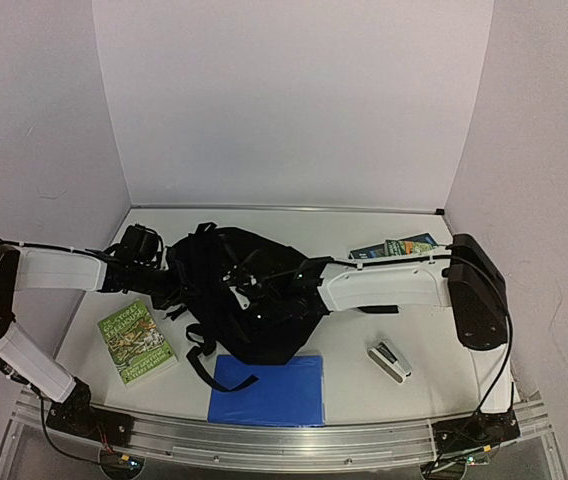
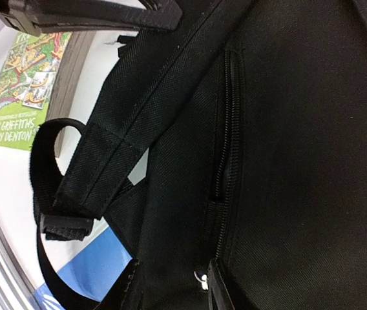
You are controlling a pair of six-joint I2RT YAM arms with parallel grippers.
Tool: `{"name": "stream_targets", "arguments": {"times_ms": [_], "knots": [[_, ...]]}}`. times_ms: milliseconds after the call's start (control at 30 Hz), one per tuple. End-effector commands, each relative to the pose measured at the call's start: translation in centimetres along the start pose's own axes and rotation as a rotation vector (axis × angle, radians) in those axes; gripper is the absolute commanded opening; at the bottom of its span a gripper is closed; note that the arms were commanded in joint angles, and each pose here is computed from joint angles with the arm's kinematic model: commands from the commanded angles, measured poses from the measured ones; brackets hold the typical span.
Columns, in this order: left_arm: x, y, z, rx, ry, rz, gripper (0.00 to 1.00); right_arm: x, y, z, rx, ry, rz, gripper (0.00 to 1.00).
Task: Pack the student bag
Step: Adjust the student bag at the center of the board.
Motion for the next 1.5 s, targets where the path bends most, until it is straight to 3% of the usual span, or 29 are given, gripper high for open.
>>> {"name": "stream_targets", "arguments": {"times_ms": [0, 500, 567, 733, 900, 1100, 1400, 1467], "knots": [[0.0, 0.2, -0.6, -0.022, -0.01, 0.005, 0.0, 0.2, 0.2, 1.0, 0.027, -0.012, -0.025, 0.35], [0.1, 0.1, -0.5, -0.017, -0.02, 0.001, 0.0, -1.5, -1.3, 4.1, 0.129, -0.081, 0.008, 0.39], [0.1, 0.1, -0.5, -0.016, -0.019, 0.001, 0.0, -1.6, -2.0, 4.7, 0.152, -0.084, 0.01, 0.35], [0.2, 0.1, -0.5, -0.02, -0.012, 0.0, 0.0, -2.3, -3.0, 5.3, 0.179, -0.093, 0.033, 0.1], [0.8, 0.2, -0.3, -0.028, 0.009, -0.015, 0.0, -1.8, -1.3, 3.1, 0.103, -0.043, 0.056, 0.0], [2.1, 0.5, 0.1, -0.041, 0.042, -0.069, 0.0, -1.3, 0.7, -0.5, -0.032, 0.041, 0.099, 0.0], [3.8, 0.9, 0.0, -0.088, 0.11, -0.124, 0.01, -1.3, 0.2, -2.4, -0.085, 0.049, 0.157, 0.0], [3.8, 0.9, 0.0, -0.084, 0.11, -0.104, 0.04, -1.2, 0.0, -2.4, -0.1, 0.063, 0.169, 0.0]]}}
Point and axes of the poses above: each gripper's point midway between its finger pads, its own z axis out along the fingers, its own x axis along the line the jaws close on, y = z × x, the point moved 8 cm from there along -z, back along the fingers, and after that the axes turned 13 degrees about -z, right-handed, at the moved point
